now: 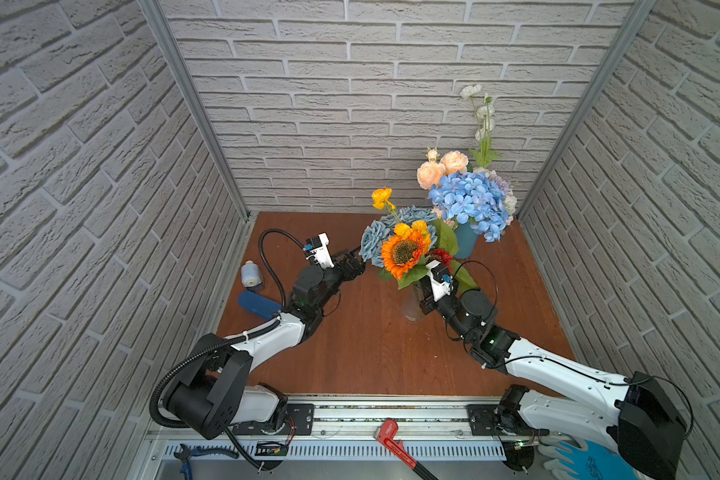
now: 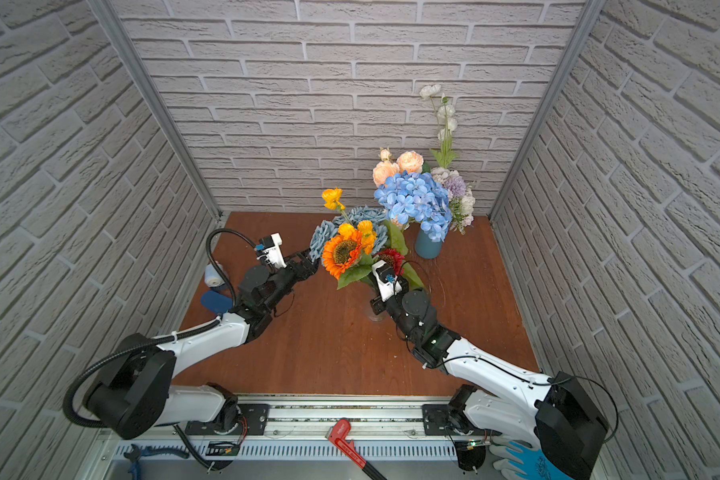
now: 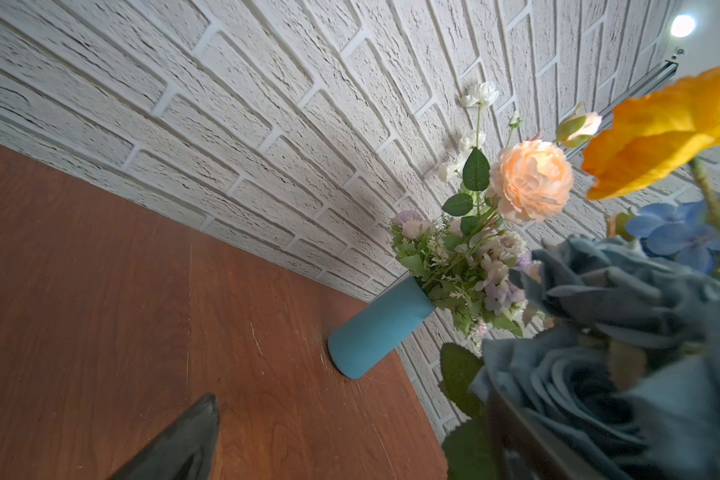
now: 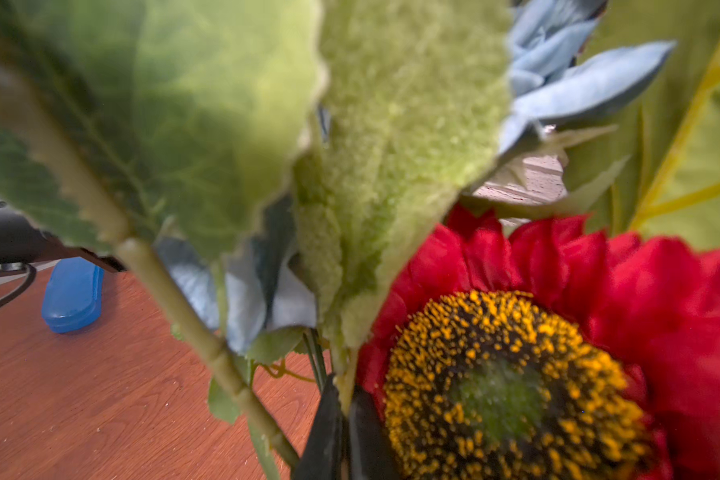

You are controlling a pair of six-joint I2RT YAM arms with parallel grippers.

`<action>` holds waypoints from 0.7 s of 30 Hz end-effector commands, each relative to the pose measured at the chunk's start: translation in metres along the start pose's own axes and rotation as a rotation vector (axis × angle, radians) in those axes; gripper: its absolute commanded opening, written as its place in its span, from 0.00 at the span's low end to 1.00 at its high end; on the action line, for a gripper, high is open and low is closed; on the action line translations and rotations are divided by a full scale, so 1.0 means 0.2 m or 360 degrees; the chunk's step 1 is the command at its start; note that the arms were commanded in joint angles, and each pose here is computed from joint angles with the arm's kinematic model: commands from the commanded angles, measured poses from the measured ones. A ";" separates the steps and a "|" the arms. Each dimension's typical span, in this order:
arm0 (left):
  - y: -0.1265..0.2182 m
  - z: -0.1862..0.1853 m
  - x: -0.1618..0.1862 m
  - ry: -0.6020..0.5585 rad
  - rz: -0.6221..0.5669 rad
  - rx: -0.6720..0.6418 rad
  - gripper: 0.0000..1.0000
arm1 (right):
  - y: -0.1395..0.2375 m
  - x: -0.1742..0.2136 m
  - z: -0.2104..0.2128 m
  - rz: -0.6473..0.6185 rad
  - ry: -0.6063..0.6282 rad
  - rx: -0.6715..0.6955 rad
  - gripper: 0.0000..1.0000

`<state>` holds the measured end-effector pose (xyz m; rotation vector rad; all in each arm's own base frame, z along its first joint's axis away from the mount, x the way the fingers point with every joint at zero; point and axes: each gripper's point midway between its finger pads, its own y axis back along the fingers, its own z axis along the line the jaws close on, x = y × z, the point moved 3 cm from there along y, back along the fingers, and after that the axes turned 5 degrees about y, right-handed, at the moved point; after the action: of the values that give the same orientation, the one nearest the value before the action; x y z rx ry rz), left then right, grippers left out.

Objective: Arrange the flowers into the vase

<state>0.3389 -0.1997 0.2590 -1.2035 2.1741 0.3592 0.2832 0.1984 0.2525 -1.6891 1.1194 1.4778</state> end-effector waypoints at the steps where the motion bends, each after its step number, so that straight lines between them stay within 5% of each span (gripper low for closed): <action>1: 0.04 -0.08 -0.06 -0.0031 -0.0083 0.0086 0.98 | 0.02 0.28 0.01 0.0351 0.0060 0.0009 0.06; 5: 0.06 -0.08 -0.07 -0.0048 -0.0093 0.0072 0.98 | 0.06 0.21 0.00 0.0330 0.0029 -0.0015 0.10; 11: 0.07 -0.07 -0.07 -0.0057 -0.0106 0.0052 0.98 | 0.16 0.11 0.00 0.0330 -0.0062 -0.0089 0.44; 21: 0.05 -0.03 -0.05 -0.0033 -0.0101 0.0013 0.98 | 0.28 0.22 0.02 0.0467 -0.0212 -0.0157 0.66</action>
<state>0.3328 -0.1911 0.2664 -1.2413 2.1378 0.3556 0.2378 0.1716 0.2239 -1.5710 1.2827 1.7671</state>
